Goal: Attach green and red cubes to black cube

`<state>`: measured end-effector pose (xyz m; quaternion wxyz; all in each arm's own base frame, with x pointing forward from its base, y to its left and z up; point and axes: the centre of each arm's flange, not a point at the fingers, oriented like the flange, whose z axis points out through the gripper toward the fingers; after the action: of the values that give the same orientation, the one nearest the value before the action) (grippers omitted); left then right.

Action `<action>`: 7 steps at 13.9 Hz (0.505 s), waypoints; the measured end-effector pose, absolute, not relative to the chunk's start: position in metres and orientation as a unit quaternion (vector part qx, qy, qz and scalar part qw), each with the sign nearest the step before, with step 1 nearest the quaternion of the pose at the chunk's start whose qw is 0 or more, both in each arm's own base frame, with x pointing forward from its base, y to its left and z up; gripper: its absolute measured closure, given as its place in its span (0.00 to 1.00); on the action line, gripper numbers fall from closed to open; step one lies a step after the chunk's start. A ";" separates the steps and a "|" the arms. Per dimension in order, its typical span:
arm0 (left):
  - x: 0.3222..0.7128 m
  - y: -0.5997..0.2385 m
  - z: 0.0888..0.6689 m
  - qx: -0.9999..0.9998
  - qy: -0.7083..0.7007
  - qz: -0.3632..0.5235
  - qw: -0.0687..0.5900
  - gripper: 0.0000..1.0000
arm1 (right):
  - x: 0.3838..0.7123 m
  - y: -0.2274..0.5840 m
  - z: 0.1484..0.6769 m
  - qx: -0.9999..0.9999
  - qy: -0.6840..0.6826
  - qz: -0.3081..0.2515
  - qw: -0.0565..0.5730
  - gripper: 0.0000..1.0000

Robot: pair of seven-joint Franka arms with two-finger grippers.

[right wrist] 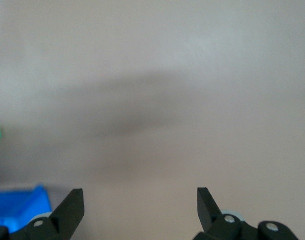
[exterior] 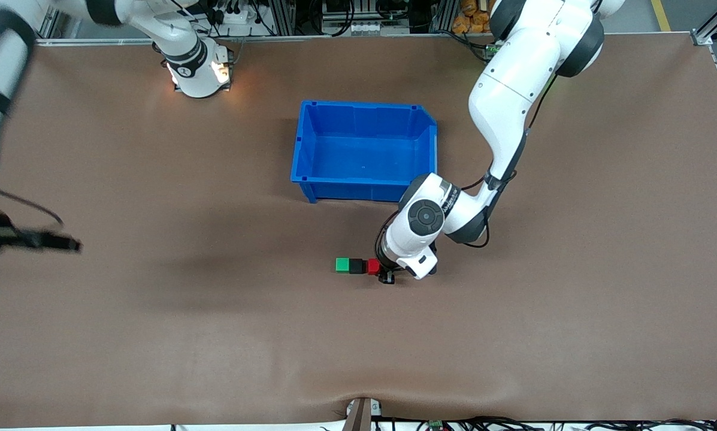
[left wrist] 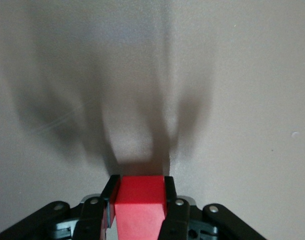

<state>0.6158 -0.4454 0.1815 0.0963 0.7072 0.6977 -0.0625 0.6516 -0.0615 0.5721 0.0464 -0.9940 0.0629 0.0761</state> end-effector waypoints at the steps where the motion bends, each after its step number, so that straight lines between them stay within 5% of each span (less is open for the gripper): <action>1: 0.614 -0.448 0.181 0.709 0.696 -0.063 0.096 0.60 | 0.630 -0.064 0.591 -0.995 0.057 0.078 0.039 0.00; 7: 0.607 -0.459 0.181 0.715 0.690 -0.063 0.096 0.60 | 0.569 -0.059 0.581 -0.997 0.024 0.067 0.037 0.00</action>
<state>0.6067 -0.4590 0.1811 0.0962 0.7146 0.6900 -0.0629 0.5690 -0.0592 0.5814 0.0374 -0.9968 0.0240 0.0669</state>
